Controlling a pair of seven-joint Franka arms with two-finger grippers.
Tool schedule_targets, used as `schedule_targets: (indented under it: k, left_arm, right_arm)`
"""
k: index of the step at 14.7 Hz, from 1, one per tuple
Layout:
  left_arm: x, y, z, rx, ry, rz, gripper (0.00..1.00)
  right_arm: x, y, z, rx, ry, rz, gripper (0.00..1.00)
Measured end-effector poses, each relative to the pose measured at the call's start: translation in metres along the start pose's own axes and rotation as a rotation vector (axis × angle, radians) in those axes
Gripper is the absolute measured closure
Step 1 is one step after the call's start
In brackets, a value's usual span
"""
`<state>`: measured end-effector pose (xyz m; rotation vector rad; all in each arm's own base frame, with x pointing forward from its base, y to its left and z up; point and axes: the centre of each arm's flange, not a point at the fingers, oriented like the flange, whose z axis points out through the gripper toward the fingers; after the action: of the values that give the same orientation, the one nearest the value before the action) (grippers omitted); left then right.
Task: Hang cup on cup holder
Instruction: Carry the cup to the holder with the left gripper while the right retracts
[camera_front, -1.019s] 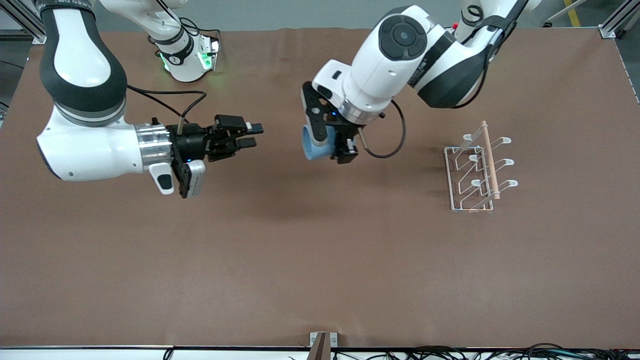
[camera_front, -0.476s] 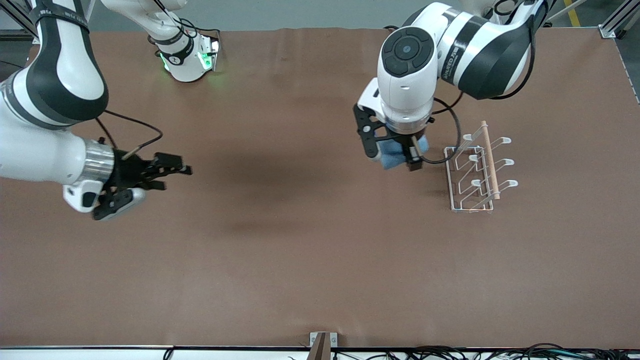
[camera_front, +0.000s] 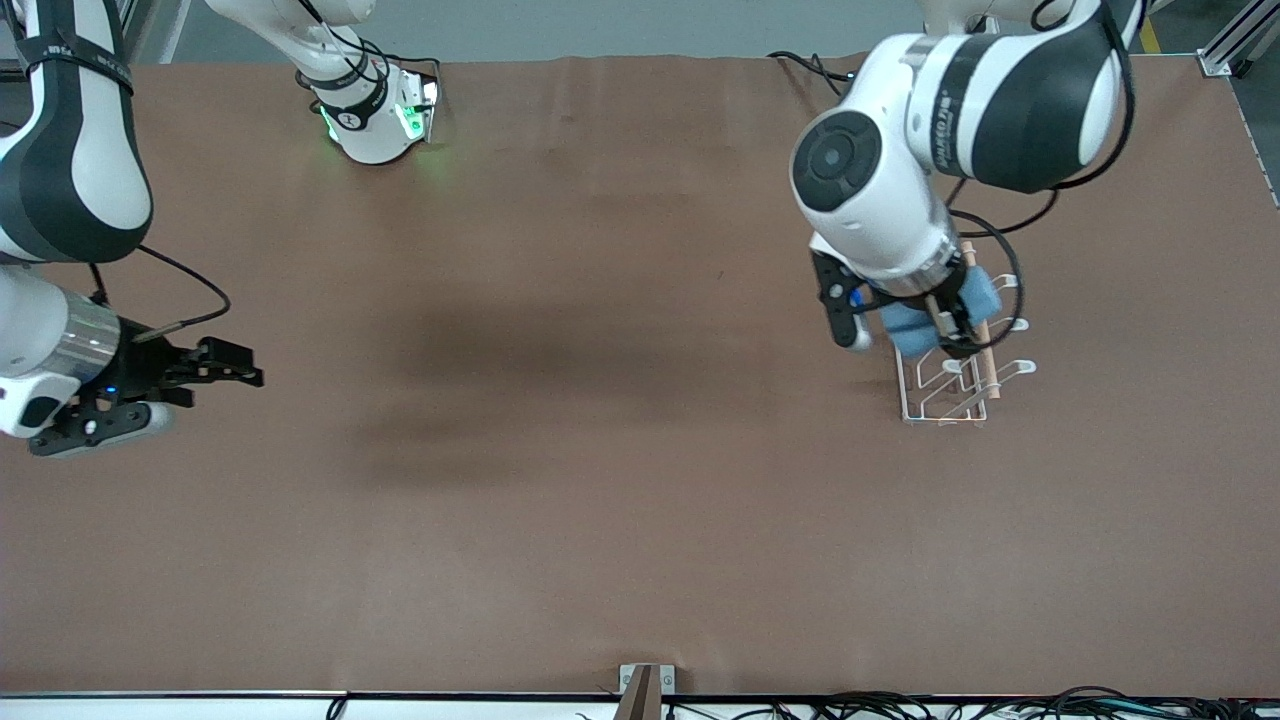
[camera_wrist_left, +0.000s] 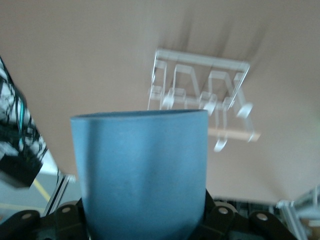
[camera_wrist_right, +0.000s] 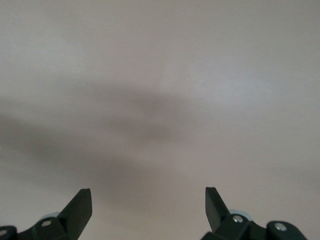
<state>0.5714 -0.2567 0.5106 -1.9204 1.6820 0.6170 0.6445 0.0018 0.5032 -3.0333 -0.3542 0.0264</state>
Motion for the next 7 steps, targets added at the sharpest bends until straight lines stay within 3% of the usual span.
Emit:
schedule_targets:
  k: [4,7]
  left_arm:
    - [-0.013,-0.013,0.043,0.029,-0.197,0.035,0.24]
    - [0.001,-0.008,0.071,0.068,-0.342,0.082,0.24]
  right_arm:
    - [-0.002,0.005,-0.057,-0.139,0.073,-0.022,0.0]
    - [-0.015,0.0,-0.111,-0.175,0.126,-0.02,0.0]
